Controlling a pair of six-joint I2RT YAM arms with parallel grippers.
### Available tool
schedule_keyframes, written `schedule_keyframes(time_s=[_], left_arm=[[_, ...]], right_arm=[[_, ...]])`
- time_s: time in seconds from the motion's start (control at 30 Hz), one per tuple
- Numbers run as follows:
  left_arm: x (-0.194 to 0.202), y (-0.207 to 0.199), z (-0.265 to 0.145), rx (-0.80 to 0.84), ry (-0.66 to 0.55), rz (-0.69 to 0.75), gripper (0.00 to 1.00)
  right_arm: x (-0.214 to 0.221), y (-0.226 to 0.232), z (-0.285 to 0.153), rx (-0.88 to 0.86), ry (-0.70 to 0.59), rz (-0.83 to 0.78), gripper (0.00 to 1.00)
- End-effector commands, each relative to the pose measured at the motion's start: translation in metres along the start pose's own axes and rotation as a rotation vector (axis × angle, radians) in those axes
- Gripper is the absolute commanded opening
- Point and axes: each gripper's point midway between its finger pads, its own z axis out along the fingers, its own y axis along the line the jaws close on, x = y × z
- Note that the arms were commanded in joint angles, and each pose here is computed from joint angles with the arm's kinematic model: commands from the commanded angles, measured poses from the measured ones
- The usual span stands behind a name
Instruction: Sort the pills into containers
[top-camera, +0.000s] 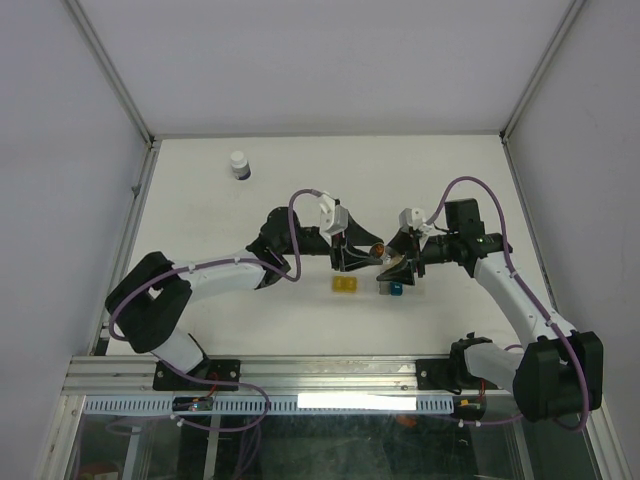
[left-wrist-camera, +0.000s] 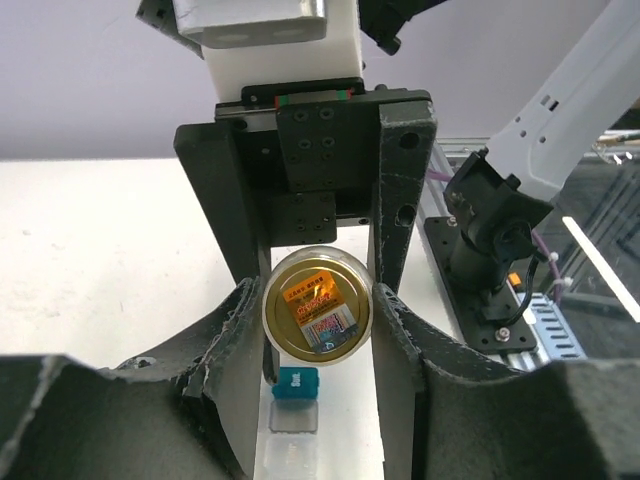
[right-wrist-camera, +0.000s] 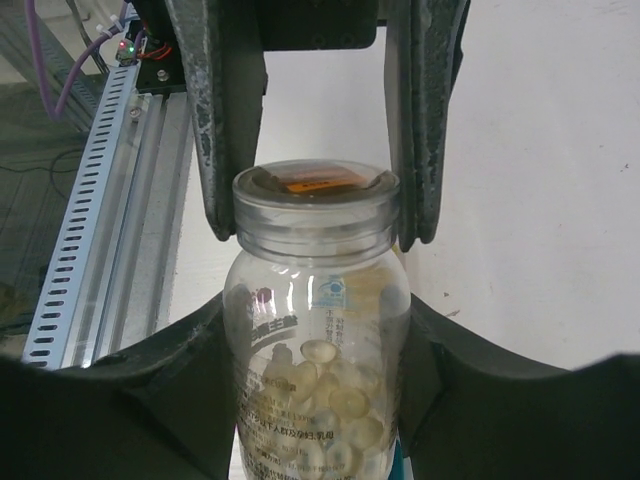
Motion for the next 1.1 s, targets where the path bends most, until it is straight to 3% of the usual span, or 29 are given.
schedule_keyframes(time_s=[0.0, 0.13, 0.3, 0.67, 1.07], left_arm=[[-0.024, 0.005, 0.005, -0.183, -0.021, -0.194, 0.00], [-0.015, 0.023, -0.003, -0.512, -0.022, -0.459, 0.00], [-0.003, 0.035, -0.015, -0.789, 0.000, -0.511, 0.00], [-0.013, 0.048, -0.029, -0.925, -0.042, -0.456, 0.00], [-0.004, 0.051, -0.037, -0.982, -0.129, -0.557, 0.00]], right_arm=[[-0.019, -0.010, -0.003, 0.018, -0.022, -0.066, 0.00], [-0.019, -0.014, -0.003, 0.031, -0.019, -0.052, 0.00], [-0.019, -0.016, -0.003, 0.035, -0.021, -0.037, 0.00], [-0.020, -0.020, -0.007, 0.060, -0.024, -0.029, 0.00], [-0.018, -0.023, -0.007, 0.077, -0.018, -0.021, 0.00]])
